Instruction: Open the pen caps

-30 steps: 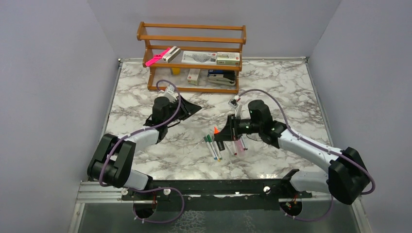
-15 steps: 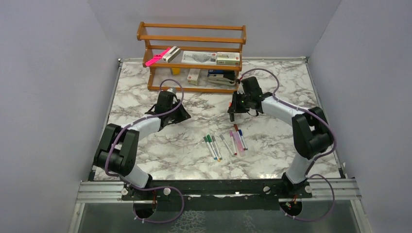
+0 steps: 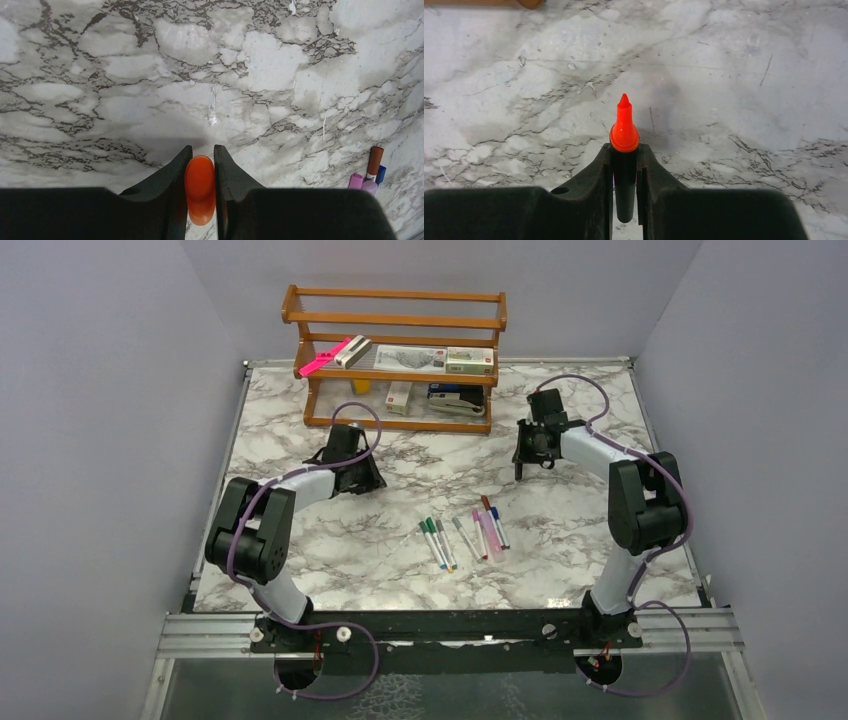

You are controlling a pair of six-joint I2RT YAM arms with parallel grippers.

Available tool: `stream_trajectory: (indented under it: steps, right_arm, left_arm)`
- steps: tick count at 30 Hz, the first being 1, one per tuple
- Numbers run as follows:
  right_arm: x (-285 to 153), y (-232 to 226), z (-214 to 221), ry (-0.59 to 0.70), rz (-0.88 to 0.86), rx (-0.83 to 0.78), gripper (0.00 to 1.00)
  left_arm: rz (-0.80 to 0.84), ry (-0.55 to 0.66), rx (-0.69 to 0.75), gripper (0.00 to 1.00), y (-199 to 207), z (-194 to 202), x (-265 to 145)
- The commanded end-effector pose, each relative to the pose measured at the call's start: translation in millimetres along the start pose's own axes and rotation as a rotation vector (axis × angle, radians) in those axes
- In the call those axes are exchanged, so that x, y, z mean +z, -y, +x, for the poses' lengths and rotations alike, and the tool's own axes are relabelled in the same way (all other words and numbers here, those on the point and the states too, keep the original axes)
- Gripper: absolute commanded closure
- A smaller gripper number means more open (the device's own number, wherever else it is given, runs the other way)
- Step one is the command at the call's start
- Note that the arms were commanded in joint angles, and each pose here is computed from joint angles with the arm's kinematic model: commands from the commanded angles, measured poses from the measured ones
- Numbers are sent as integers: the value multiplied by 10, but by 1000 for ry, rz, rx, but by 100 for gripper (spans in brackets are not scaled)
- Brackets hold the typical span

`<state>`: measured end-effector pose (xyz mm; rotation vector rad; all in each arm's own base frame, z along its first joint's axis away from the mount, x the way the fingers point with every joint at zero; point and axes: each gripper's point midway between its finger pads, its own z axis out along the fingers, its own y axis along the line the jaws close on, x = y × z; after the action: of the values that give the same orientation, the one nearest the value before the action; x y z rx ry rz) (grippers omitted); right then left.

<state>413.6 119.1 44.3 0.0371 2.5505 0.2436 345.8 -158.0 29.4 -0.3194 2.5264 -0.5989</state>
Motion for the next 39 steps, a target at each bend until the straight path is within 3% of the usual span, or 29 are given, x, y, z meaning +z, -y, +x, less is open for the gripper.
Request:
stream_trajectory:
  steps: [1, 4, 6, 11, 18, 23, 30, 33, 39]
  right_arm:
    - [-18, 177, -46, -2, 101, -33, 99]
    - [7, 221, -39, -12, 116, -34, 94]
    - [10, 232, -34, -17, 122, -37, 84]
    - [-15, 257, -42, -21, 130, -38, 59]
    - [-208, 240, -136, 4, 129, -28, 43]
    - [-545, 125, -262, 49, 81, -23, 41]
    - [-1012, -265, -86, 46, -146, -30, 43]
    - [-1144, -505, 93, -18, -235, -52, 45]
    - [-1327, -959, 589, -151, -336, -97, 48]
  left_arm:
    - [-48, -14, 36, 84, -81, -70, 65]
    - [-67, -43, 40, 78, -137, -15, 122]
    - [-68, -48, 38, 67, -140, -7, 126]
    - [-77, -43, 43, 52, -134, -38, 87]
    - [-44, -8, 25, 50, -5, -118, -68]
    - [23, 45, 2, 49, 194, -218, -325]
    - [208, 63, -7, 46, 633, -186, -817]
    - [262, 60, -25, 37, 738, -102, -1051]
    - [360, 29, -91, 3, 906, 97, -1428]
